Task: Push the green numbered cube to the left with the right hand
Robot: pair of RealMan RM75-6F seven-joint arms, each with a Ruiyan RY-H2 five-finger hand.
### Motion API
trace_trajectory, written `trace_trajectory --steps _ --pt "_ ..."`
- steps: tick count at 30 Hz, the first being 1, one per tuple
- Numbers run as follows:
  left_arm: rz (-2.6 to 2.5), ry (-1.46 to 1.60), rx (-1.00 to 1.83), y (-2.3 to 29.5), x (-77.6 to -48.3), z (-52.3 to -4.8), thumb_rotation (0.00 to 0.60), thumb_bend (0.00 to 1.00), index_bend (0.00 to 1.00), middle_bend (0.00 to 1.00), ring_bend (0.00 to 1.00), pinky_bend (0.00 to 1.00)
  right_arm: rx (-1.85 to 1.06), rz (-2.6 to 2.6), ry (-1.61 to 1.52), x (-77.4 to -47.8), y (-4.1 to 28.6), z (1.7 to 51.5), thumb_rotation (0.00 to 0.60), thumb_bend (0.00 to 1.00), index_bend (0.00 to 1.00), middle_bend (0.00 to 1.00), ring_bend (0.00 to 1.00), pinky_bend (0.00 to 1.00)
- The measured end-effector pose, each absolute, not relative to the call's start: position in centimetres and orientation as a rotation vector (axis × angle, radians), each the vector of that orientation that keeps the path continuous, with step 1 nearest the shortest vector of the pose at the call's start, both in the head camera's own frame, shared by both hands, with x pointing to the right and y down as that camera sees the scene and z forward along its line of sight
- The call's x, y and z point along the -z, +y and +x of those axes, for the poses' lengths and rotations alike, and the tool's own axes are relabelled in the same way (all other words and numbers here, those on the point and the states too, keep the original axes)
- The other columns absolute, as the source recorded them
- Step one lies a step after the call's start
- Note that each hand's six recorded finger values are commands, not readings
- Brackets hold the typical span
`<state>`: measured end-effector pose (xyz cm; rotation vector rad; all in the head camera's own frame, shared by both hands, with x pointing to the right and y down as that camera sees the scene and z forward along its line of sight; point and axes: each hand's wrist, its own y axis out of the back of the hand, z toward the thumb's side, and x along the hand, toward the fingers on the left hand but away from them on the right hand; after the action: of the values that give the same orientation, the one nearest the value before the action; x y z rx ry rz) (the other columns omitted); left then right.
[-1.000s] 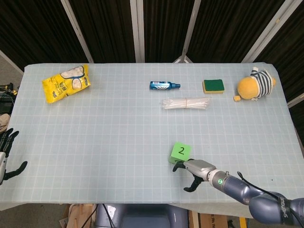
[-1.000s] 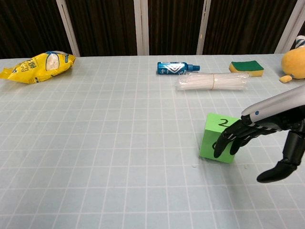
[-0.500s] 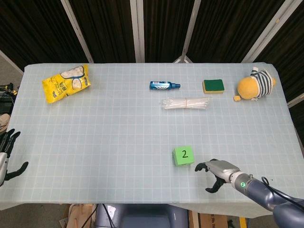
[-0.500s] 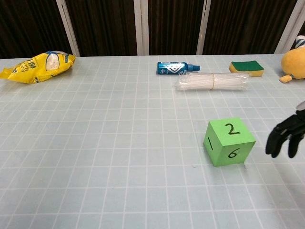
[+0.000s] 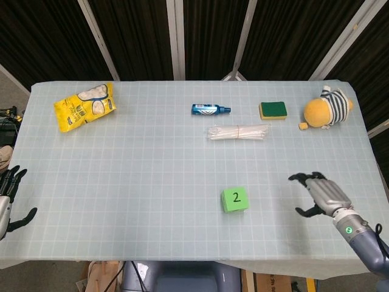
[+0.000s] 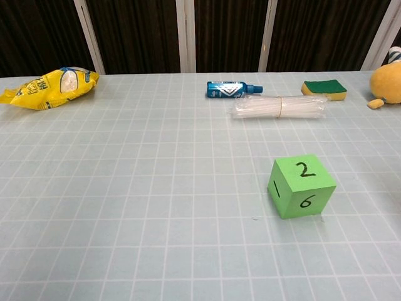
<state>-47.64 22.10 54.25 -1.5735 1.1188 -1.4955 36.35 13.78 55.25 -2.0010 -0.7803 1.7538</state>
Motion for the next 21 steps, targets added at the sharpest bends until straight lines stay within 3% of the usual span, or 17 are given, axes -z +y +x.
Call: trace_trajectory --steps 4,9,15,21 --pt "-1.575 1.116 1.489 22.1 -54.3 -47.5 0.600 0.34 0.03 0.00 0.00 0.00 -1.673 -1.792 -1.052 -53.9 14.1 39.8 0.600 0.33 0.15 0.14 0.13 0.00" --pt "-1.577 1.122 1.473 22.1 -54.1 -47.4 0.600 0.34 0.03 0.00 0.00 0.00 -1.522 -1.594 -1.197 -52.6 18.2 42.5 0.600 0.33 0.15 0.14 0.10 0.00" --pt "-1.580 1.133 1.466 22.1 -54.0 -47.6 0.600 0.34 0.03 0.00 0.00 0.00 -1.453 -1.494 -1.100 -52.8 23.7 42.9 0.600 0.33 0.14 0.13 0.07 0.00" --pt "-1.595 1.139 1.442 22.0 -53.8 -47.6 0.600 0.34 0.03 0.00 0.00 0.00 -1.473 -1.463 -0.986 -53.5 25.1 42.4 0.600 0.33 0.15 0.12 0.06 0.00"
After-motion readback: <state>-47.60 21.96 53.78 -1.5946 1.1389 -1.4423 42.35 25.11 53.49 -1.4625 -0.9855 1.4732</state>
